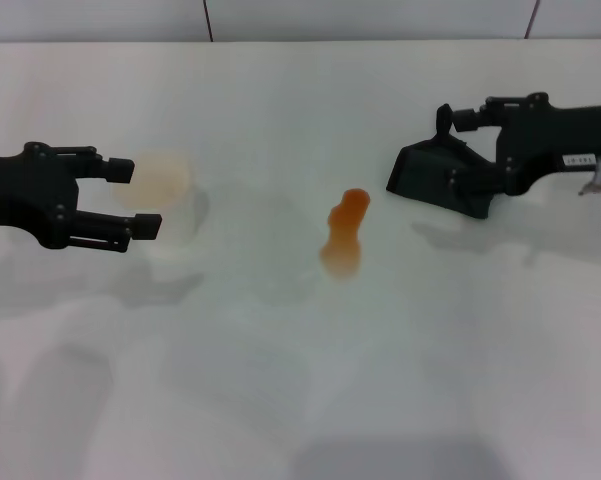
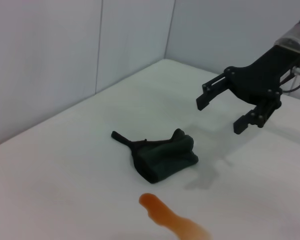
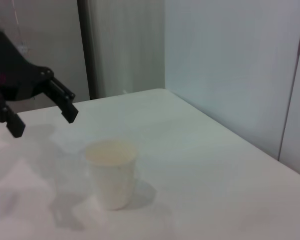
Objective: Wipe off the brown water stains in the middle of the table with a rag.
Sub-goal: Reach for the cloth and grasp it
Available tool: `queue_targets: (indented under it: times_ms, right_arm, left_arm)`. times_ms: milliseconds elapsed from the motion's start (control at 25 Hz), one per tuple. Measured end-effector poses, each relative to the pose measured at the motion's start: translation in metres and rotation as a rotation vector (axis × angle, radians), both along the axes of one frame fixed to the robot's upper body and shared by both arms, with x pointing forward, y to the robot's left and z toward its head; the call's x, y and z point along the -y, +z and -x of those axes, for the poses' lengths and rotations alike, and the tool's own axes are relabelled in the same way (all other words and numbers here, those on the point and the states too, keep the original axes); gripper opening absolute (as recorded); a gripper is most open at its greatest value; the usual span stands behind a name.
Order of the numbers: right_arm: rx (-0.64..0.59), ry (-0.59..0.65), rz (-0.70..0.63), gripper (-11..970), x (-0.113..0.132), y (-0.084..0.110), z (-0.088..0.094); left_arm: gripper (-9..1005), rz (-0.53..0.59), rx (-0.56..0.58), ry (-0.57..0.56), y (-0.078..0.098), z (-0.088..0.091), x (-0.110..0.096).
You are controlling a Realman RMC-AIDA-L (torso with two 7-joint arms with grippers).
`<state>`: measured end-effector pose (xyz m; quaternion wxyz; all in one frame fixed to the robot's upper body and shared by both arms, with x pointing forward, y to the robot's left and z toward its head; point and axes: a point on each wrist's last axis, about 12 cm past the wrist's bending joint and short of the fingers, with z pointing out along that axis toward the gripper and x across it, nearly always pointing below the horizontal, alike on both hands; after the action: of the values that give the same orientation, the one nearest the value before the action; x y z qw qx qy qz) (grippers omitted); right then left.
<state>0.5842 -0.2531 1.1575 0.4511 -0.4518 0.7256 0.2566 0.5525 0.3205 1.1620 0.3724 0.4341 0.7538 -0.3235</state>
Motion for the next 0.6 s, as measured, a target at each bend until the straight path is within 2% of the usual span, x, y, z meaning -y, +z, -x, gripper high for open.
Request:
queue_targets:
  times_ms: [240,600]
  right_arm:
    - [-0.013,-0.008,0.039,752,-0.014,0.01,-0.017]
    - [-0.06,0.006,0.123,750,-0.042,0.012,-0.043]
  left_arm:
    - [873,0.024,0.014,0.009,-0.002,0.002,-0.001]
    - [873,0.031,0.021,0.001,-0.004,0.003,-0.001]
